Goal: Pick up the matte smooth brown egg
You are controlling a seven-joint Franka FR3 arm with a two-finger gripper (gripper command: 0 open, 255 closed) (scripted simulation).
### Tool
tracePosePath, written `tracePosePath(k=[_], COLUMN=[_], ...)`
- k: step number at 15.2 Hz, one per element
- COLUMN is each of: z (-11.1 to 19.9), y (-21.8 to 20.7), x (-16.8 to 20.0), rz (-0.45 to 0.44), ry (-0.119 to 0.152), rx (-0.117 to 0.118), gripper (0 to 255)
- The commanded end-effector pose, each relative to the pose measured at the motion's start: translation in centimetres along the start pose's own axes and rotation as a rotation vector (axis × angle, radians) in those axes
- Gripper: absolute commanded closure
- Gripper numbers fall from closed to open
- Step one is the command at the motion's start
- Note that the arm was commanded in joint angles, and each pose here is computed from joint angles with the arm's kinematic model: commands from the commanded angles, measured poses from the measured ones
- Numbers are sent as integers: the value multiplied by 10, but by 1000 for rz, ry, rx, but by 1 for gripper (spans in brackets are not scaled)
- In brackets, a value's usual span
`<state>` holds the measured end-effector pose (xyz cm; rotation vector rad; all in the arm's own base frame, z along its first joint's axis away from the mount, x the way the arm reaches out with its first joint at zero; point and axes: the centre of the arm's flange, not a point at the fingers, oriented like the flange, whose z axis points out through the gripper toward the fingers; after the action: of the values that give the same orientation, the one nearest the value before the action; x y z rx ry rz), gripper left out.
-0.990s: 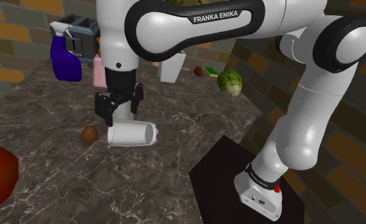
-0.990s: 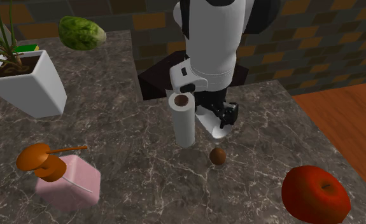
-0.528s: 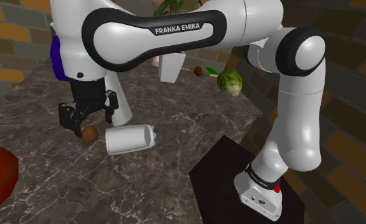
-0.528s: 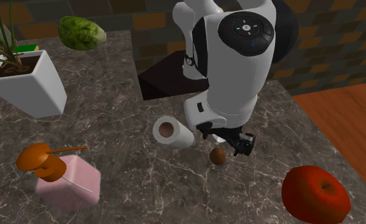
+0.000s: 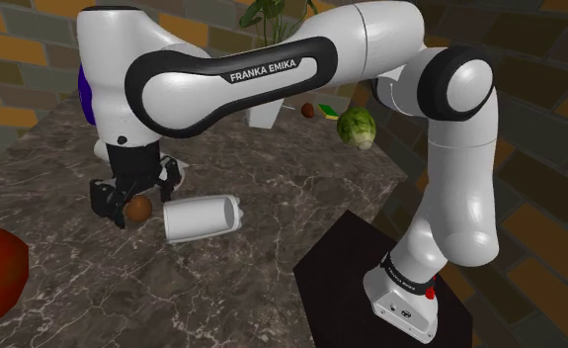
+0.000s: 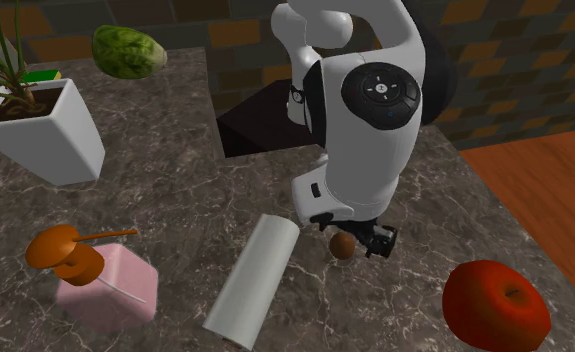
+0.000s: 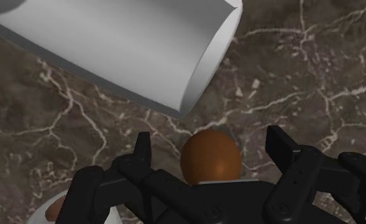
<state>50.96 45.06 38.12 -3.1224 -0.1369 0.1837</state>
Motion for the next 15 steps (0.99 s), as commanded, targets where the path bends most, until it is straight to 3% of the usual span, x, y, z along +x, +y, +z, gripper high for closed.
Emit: tracePosePath(k=[1,10,15], z=[2,2,-24], y=[-1,0,-1], x=[1,1,-3], rz=[0,0,0], ry=[0,0,0], rx=[0,0,0], gripper=[255,255,255])
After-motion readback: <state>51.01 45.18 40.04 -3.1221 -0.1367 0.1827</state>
